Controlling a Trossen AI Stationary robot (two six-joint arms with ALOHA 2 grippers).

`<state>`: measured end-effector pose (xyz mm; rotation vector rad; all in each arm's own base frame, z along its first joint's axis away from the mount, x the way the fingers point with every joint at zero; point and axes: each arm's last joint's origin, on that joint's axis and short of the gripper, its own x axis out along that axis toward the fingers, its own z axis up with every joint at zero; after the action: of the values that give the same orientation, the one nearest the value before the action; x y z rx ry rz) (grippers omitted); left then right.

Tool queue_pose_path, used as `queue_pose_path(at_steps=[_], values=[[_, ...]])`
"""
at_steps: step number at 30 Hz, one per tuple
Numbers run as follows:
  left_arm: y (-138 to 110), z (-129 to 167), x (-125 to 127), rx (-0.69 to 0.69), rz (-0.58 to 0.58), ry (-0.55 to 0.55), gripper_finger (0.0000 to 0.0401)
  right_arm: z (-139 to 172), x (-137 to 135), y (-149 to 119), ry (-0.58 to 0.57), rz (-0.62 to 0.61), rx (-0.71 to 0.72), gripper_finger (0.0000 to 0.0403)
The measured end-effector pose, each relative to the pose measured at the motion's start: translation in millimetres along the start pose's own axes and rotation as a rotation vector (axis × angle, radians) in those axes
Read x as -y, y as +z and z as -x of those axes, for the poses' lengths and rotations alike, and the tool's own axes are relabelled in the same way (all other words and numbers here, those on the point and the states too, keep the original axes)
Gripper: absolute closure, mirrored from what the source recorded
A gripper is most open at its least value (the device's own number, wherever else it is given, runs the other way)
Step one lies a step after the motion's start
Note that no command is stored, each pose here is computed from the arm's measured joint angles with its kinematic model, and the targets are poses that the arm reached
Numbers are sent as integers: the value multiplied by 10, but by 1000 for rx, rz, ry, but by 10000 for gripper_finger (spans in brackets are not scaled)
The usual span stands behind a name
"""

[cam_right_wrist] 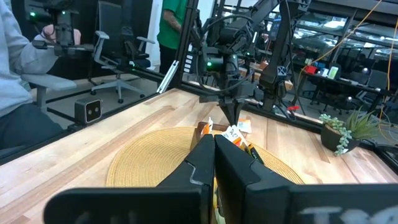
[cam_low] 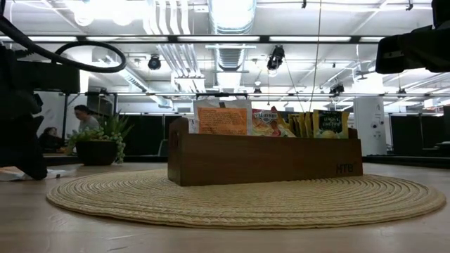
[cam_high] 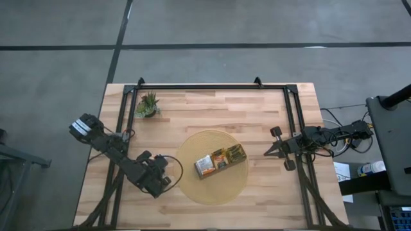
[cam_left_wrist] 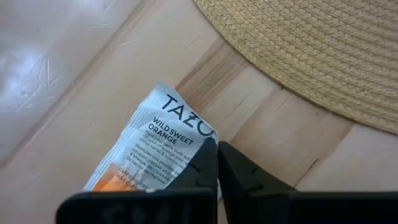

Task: Pick & Place Tea
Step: Put the white tea bag into the left of the wooden organizer

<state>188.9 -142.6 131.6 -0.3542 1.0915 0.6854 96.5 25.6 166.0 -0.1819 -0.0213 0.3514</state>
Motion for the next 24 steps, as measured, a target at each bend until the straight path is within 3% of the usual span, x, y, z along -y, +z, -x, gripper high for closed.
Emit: queue_pose_path(at_steps=[5, 14, 24], values=[[40, 61, 22, 23, -48, -12, 400, 0, 0, 0, 0, 0, 0, 394], [295, 466, 260, 210, -163, -144, 401, 0, 0, 0, 0, 0, 0, 394], [588, 937, 726, 482, -421, -503, 401, 0, 0, 1, 0, 0, 0, 394]])
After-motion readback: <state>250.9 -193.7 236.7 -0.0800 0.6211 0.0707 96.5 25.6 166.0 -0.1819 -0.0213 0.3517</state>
